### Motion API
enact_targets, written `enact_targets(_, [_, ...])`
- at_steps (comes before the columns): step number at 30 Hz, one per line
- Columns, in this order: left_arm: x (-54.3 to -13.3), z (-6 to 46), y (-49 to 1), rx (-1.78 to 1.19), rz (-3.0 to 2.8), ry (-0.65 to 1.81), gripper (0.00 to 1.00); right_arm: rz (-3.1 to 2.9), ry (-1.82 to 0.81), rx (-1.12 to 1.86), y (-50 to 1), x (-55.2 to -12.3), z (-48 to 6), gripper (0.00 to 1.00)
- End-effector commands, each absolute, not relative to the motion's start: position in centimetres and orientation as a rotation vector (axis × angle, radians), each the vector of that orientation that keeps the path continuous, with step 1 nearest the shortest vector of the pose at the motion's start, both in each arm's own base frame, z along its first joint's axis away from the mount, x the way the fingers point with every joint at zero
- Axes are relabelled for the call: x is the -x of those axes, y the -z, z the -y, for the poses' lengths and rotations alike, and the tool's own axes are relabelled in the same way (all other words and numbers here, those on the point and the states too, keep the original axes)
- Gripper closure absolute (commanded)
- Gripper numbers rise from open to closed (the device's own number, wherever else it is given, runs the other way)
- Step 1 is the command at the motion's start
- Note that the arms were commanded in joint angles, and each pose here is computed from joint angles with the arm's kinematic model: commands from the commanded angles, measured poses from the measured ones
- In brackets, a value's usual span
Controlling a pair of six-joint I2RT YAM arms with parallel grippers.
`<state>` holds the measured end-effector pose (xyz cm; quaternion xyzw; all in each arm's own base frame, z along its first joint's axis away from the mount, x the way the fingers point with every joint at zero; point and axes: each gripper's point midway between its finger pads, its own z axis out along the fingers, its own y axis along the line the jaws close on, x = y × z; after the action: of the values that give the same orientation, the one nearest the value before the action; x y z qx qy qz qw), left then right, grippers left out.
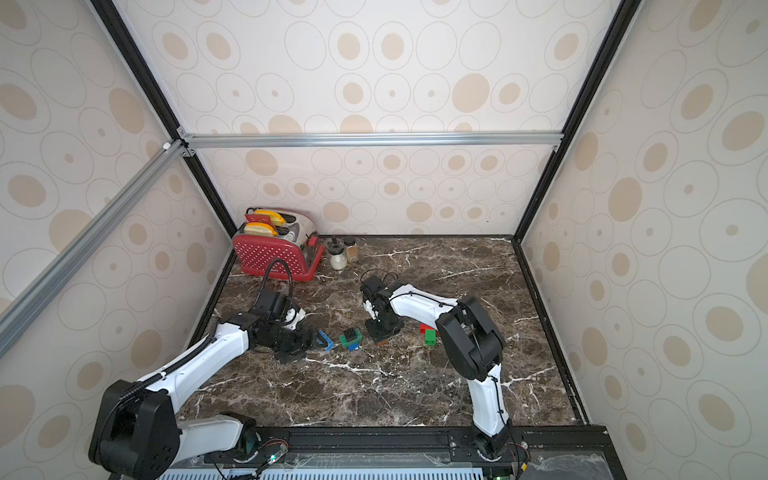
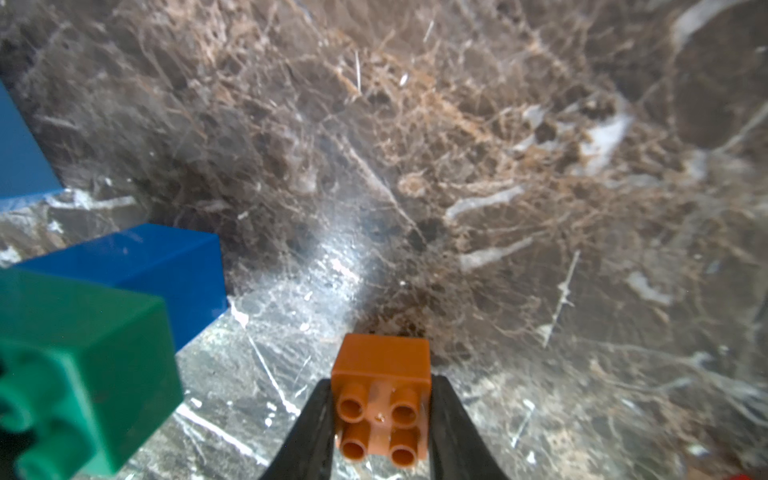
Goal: Assemble the letter f with lego
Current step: Pick up the lego brick from the center of the board, then assemble the lego brick with the lego brick.
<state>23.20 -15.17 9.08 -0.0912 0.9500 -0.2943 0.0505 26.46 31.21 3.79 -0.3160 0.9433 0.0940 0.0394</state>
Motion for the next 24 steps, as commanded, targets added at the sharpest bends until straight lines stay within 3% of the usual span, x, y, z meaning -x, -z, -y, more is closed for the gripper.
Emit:
enact_targets(1, [-25.0,16.9,-9.4,0.296,-2.815,1.025,0.21,-2.89,-0.245,0.98,-6.4,-26.6,-30.7,0.65])
enact_targets(11, [-26.6,19.3,-8.0,0.32,-2.761,1.148,0.41,-2.89,-0.283,0.952,-13.0,-26.2,-31.8,0.65])
enact_targets(24, [-27.0,20.0,-6.6,0.3,-2.768,1.164,0.48,-2.882,-0.403,1.051,-15.0,-23.3,-36.4,0.64])
